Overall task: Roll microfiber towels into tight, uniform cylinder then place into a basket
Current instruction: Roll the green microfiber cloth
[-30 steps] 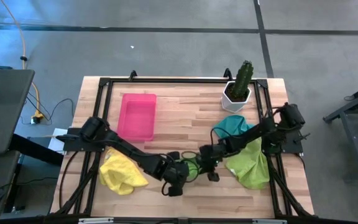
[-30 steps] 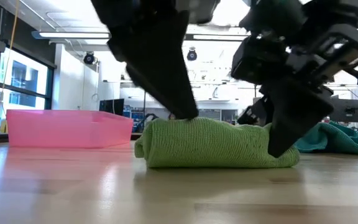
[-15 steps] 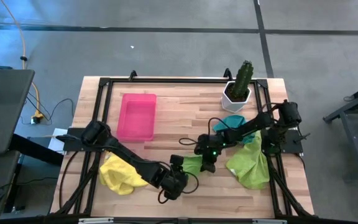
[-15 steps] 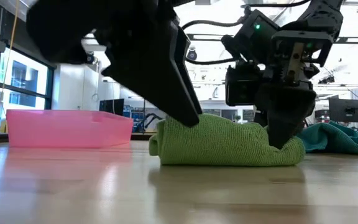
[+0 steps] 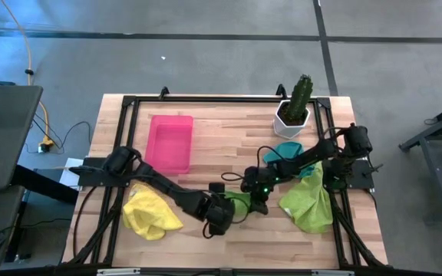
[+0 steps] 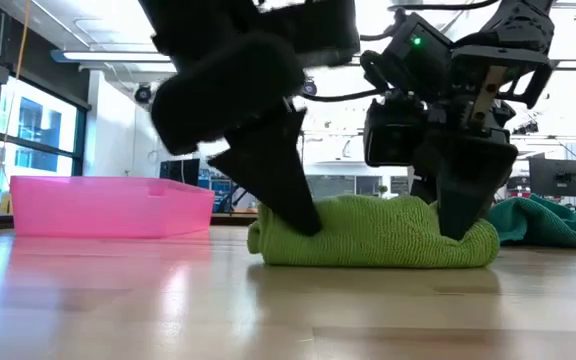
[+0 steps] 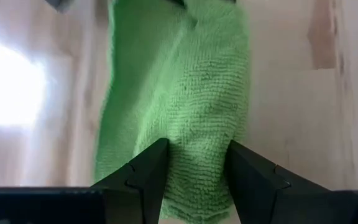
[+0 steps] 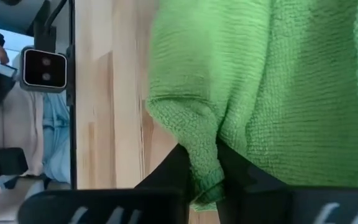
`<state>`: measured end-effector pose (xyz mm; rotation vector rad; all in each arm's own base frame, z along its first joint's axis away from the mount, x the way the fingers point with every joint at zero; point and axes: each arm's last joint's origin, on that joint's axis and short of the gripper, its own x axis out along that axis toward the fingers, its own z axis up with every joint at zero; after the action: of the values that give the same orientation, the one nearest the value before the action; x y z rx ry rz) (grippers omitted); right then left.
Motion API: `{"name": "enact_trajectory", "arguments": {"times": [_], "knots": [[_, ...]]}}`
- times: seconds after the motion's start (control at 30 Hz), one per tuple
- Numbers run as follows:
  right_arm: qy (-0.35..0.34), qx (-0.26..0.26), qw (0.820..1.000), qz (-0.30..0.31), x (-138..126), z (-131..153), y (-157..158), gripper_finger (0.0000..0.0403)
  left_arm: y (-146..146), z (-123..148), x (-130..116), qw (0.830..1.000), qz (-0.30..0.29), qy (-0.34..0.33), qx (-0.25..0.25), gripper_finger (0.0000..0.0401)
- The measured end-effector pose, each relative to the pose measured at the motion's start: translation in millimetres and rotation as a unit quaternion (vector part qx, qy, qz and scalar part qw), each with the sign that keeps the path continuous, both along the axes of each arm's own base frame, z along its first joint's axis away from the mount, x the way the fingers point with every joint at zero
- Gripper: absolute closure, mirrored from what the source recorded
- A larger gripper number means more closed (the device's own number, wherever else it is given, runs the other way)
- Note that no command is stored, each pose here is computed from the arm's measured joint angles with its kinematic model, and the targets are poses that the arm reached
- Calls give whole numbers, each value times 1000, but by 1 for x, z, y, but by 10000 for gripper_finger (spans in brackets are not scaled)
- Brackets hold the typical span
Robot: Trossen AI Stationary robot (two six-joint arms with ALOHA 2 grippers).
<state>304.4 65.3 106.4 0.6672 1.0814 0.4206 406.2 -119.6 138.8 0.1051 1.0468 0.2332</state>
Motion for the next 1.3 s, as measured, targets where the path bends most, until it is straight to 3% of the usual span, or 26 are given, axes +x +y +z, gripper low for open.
{"name": "enact_trajectory", "arguments": {"times": [0.23, 0.4, 0.67, 0.83, 1.03, 1.2, 1.3], "knots": [[-21, -18, 999, 20, 0, 0, 0, 356, 9, -10, 4, 995, 13, 29, -93, 254], [-64, -50, 995, 66, -1, 5, 0, 335, 7, -11, 3, 992, 25, 33, -115, 254], [-132, -95, 977, 137, -3, 45, 1, 284, 5, -13, 1, 981, 77, 47, -173, 254], [-193, -157, 952, 175, -9, 68, 14, 264, 5, -13, 1, 973, 115, 44, -195, 254], [-216, -231, 920, 229, -25, 71, 46, 261, 5, -13, 1, 969, 135, 41, -203, 254], [-221, -361, 884, 196, -30, 63, 71, 261, 5, -14, 1, 969, 135, 41, -204, 254], [-215, -402, 876, 158, -29, 56, 77, 261, 5, -14, 1, 969, 135, 40, -204, 254]]}}
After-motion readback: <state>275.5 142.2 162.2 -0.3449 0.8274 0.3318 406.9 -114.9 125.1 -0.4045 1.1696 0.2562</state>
